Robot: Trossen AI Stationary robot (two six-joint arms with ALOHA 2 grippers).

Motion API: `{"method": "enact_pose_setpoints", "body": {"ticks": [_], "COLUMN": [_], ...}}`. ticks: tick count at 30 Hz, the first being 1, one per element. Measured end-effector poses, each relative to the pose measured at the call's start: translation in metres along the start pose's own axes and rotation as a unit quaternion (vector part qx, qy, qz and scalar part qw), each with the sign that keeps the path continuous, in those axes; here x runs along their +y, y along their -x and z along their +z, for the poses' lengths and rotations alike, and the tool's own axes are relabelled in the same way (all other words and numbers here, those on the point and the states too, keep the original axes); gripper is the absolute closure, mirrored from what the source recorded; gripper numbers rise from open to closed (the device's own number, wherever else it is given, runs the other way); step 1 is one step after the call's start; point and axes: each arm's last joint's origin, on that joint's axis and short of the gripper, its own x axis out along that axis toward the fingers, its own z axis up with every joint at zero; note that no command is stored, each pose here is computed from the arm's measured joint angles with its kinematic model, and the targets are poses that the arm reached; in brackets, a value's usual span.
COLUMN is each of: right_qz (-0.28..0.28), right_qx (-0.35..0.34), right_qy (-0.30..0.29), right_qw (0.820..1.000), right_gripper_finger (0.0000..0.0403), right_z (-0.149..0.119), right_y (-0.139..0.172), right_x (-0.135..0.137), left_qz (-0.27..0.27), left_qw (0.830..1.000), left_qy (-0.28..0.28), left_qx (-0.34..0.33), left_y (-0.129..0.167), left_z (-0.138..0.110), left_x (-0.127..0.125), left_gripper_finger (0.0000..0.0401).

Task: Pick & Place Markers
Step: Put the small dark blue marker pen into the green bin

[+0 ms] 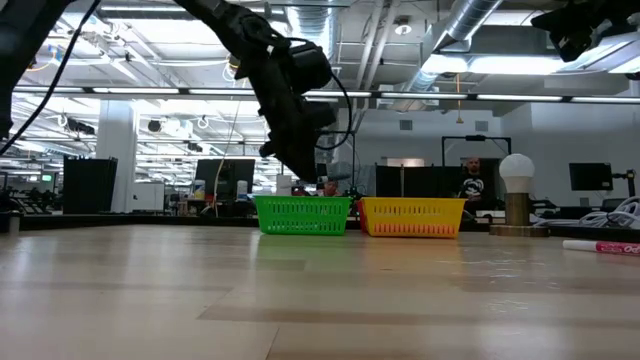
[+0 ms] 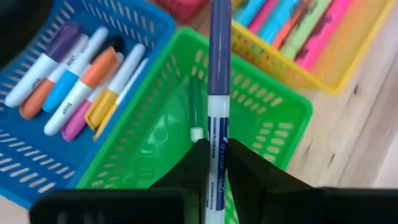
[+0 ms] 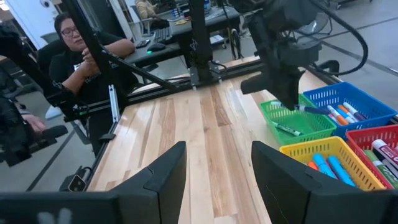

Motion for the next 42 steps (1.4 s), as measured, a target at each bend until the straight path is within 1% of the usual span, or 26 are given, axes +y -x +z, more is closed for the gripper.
{"method": "enact_pose_setpoints", "body": {"ticks": [3, 8, 13, 17, 24, 33, 42], "right_qz": [0.0, 0.0, 0.0, 0.0, 0.0, 0.0, 0.0], "right_qx": [0.0, 0.0, 0.0, 0.0, 0.0, 0.0, 0.0], "right_qy": [0.0, 0.0, 0.0, 0.0, 0.0, 0.0, 0.0], "right_qw": [1.0, 1.0, 1.0, 1.0, 1.0, 1.0, 1.0], "right_gripper_finger": [0.0233, 0.0233, 0.0233, 0.0233, 0.0233, 0.0233, 0.0233], "right_z": [0.0, 0.0, 0.0, 0.0, 0.0, 0.0, 0.0], "right_y": [0.0, 0.0, 0.0, 0.0, 0.0, 0.0, 0.0], "right_x": [0.0, 0.0, 0.0, 0.0, 0.0, 0.0, 0.0], "left_qz": [0.001, 0.002, 0.004, 0.007, 0.004, 0.004, 0.004], "left_qw": [1.0, 0.999, 0.998, 0.999, 1.0, 1.0, 1.0], "left_qy": [-0.014, -0.028, -0.028, -0.021, -0.02, -0.02, -0.013], "left_qx": [0.013, 0.015, 0.051, 0.046, 0.021, 0.02, 0.02], "left_y": [0.0, -0.002, -0.014, -0.021, -0.022, -0.022, -0.022], "left_z": [-0.002, -0.004, -0.024, -0.03, -0.026, -0.026, -0.026], "left_x": [0.0, 0.001, 0.005, 0.008, 0.007, 0.007, 0.006], "left_gripper_finger": [0.0352, 0.0352, 0.0352, 0.0352, 0.0352, 0.0351, 0.0316]}}
